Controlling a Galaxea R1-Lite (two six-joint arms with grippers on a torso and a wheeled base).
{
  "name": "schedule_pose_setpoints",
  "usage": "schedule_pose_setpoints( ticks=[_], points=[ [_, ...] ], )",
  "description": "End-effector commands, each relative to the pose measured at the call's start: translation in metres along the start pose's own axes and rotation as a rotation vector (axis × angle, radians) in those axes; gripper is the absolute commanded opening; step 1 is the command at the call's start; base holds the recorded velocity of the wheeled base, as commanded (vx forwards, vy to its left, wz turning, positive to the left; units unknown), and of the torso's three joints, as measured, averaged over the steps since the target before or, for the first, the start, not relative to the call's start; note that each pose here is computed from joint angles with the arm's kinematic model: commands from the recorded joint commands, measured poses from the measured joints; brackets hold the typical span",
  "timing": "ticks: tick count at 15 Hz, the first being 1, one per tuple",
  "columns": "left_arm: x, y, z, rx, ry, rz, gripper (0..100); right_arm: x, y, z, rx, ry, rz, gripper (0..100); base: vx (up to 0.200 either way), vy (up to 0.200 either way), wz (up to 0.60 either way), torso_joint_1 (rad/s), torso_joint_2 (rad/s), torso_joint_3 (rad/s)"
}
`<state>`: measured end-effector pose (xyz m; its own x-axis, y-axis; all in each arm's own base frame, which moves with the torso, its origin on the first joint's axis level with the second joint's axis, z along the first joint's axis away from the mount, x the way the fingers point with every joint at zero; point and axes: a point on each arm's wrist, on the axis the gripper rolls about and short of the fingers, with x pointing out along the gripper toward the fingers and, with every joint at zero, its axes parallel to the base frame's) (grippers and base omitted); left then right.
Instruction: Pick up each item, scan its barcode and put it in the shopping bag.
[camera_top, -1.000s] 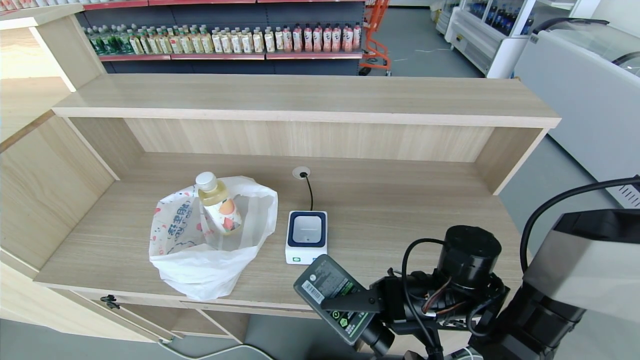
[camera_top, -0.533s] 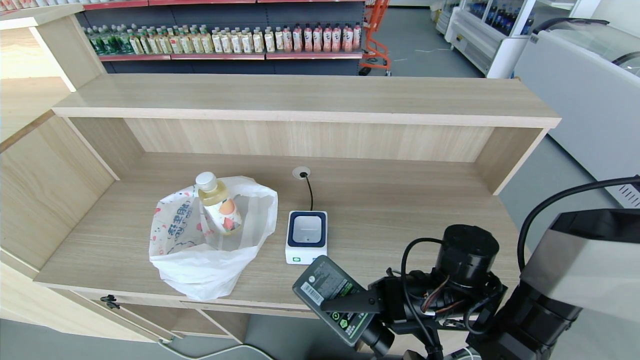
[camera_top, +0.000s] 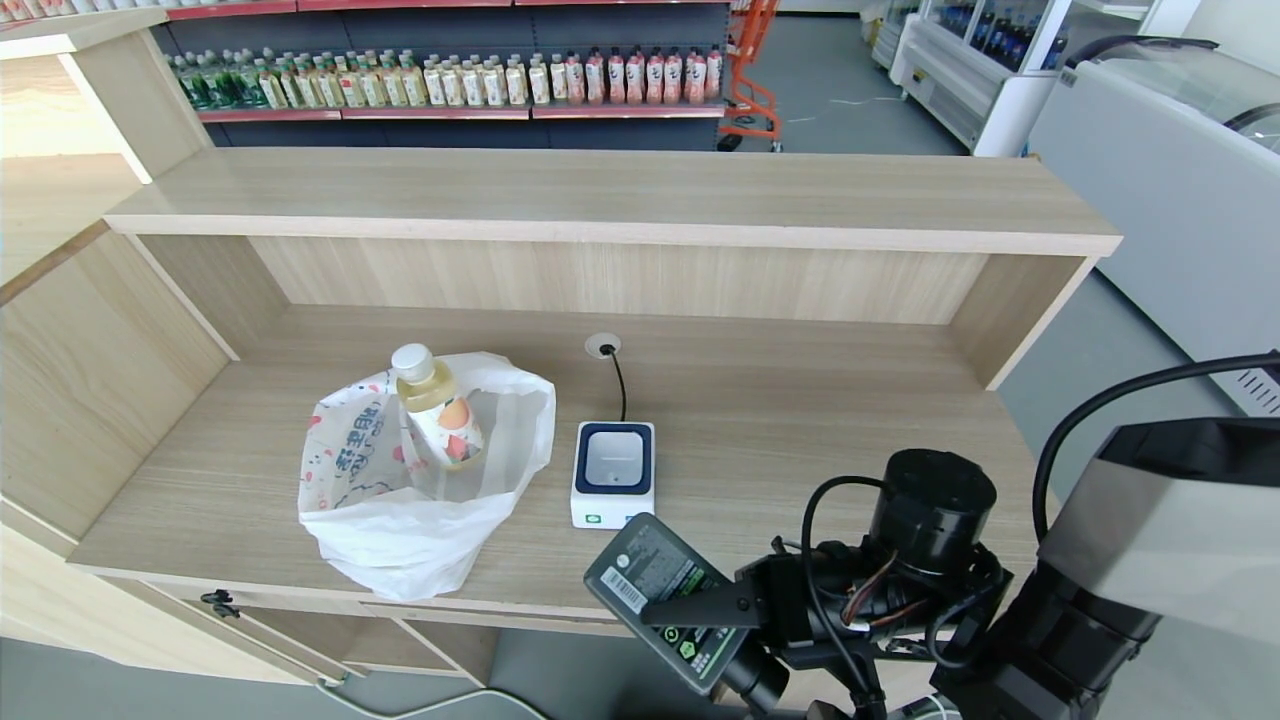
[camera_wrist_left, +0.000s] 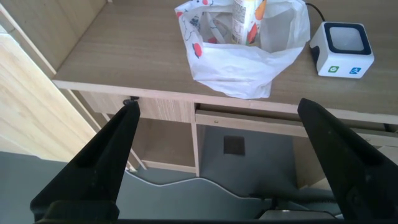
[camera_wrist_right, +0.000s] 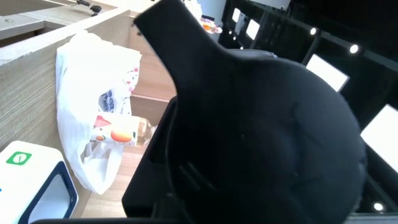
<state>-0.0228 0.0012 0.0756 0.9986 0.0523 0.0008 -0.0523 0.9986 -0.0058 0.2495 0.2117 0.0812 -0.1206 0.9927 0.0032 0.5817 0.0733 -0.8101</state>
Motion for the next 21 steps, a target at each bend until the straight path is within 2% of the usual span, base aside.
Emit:
schedule_pose_setpoints(
  ticks=[1,4,6,7,8,10,12,13,14,15,16,18,19,20,21],
  points=[
    [0.000,0.000,0.000,0.000,-0.001,0.000,100,0.000,0.001,0.001,0.003,-0.001,0.001,0,0.000,0.000,0.00,0.000,0.00,0.000],
    [0.000,0.000,0.000,0.000,-0.001,0.001,100,0.000,0.002,0.001,0.005,-0.002,0.002,0,0.000,0.000,0.00,0.000,0.00,0.000],
    [0.000,0.000,0.000,0.000,-0.001,0.000,100,-0.001,-0.008,-0.003,0.032,0.012,-0.007,0,0.000,0.000,0.00,0.000,0.00,0.000],
    [0.000,0.000,0.000,0.000,-0.001,0.001,100,-0.006,-0.020,-0.007,0.060,0.052,-0.002,0,0.000,0.000,0.00,0.000,0.00,0.000],
    [0.000,0.000,0.000,0.000,-0.001,0.000,100,-0.012,-0.036,-0.011,0.087,0.140,0.022,0,0.000,0.000,0.00,0.000,0.00,0.000],
    [0.000,0.000,0.000,0.000,-0.001,0.000,100,-0.022,-0.056,-0.002,0.325,0.322,0.073,0,0.000,0.000,0.00,0.000,0.00,0.000],
    [0.000,0.000,0.000,0.000,-0.001,0.001,100,-0.012,-0.066,0.000,0.605,0.411,0.023,0,0.000,0.000,0.00,0.000,0.00,0.000],
    [0.000,0.000,0.000,0.000,-0.001,0.000,100,-0.019,-0.070,0.003,0.684,0.477,0.024,0,0.000,0.000,0.00,0.000,0.00,0.000],
    [0.000,0.000,0.000,0.000,-0.001,0.000,100,-0.041,-0.086,0.006,0.739,0.642,0.016,0,0.000,0.000,0.00,0.000,0.00,0.000],
    [0.000,0.000,0.000,0.000,-0.001,0.000,100,-0.047,-0.092,0.010,0.850,0.709,0.041,0,0.000,0.000,0.00,0.000,0.00,0.000],
    [0.000,0.000,0.000,0.000,-0.001,0.000,100,-0.044,-0.102,0.011,0.998,0.698,0.037,0,0.000,0.000,0.00,0.000,0.00,0.000],
    [0.000,0.000,0.000,0.000,-0.001,0.000,100,-0.055,-0.121,0.009,1.171,0.738,-0.019,0,0.000,0.000,0.00,0.000,0.00,0.000],
    [0.000,0.000,0.000,0.000,0.001,0.000,100,-0.070,-0.128,0.005,1.353,0.823,-0.074,0,0.000,0.000,0.00,0.000,0.00,0.000],
    [0.000,0.000,0.000,0.000,-0.001,0.000,100,-0.083,-0.128,0.005,1.508,0.945,-0.111,0,0.000,0.000,0.00,0.000,0.00,0.000],
    [0.000,0.000,0.000,0.000,-0.001,0.001,100,-0.093,-0.129,0.008,1.749,1.079,-0.199,0,0.000,0.000,0.00,0.000,0.00,0.000]
  ],
)
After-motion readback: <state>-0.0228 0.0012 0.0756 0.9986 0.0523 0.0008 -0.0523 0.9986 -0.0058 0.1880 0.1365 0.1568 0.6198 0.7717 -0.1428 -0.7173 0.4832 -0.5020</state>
